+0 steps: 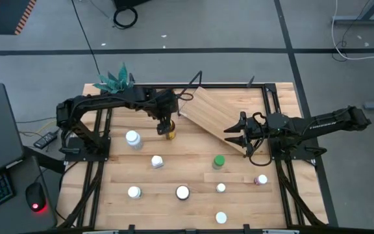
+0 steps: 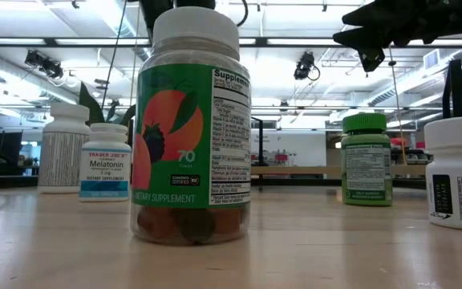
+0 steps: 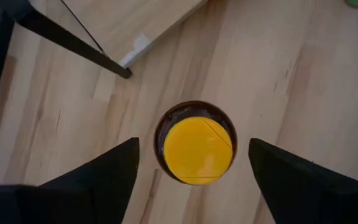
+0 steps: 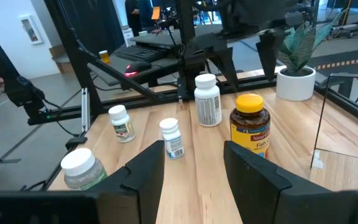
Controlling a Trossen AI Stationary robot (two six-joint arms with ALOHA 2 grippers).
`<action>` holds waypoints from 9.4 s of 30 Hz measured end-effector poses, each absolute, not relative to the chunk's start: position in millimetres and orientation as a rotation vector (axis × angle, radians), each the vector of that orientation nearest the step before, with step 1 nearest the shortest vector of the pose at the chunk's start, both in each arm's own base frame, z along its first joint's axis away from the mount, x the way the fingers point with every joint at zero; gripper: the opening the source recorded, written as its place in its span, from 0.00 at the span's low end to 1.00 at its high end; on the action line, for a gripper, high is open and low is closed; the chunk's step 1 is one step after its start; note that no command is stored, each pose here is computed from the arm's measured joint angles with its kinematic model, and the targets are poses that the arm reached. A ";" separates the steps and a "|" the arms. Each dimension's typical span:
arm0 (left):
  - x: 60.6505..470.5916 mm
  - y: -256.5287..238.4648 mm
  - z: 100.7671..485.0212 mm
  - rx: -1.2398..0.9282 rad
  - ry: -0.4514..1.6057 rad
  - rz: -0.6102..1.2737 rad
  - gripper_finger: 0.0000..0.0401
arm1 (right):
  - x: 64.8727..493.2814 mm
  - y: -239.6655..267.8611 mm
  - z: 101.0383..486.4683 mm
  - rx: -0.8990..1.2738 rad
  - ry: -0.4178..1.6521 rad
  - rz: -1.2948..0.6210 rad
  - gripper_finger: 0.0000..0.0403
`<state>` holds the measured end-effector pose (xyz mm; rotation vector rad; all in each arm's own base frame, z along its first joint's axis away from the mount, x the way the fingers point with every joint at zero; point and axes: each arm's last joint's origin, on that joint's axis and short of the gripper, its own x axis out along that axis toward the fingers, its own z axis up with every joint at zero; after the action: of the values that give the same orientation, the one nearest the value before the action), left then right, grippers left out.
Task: Pick and place medicine bottles onto shelf by color
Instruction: Put the yellow pill bottle on the shelf, then put the white and red pill bottle on the shelf
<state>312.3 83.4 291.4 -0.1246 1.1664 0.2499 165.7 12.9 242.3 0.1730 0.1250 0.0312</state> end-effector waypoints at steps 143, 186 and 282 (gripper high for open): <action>424.5 162.9 313.5 0.056 1.209 0.249 0.72 | 177.5 34.1 234.8 0.264 0.269 0.122 0.43; 349.2 -17.7 416.0 0.050 1.127 0.268 0.72 | 181.7 52.9 226.4 0.333 0.312 0.111 0.43; 194.9 32.7 265.7 -0.420 1.386 0.565 0.87 | 203.7 45.2 234.8 0.116 0.102 0.050 0.83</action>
<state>194.9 32.7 265.7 -0.4204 1.3861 0.5650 203.7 45.2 234.8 0.1162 0.1019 0.0495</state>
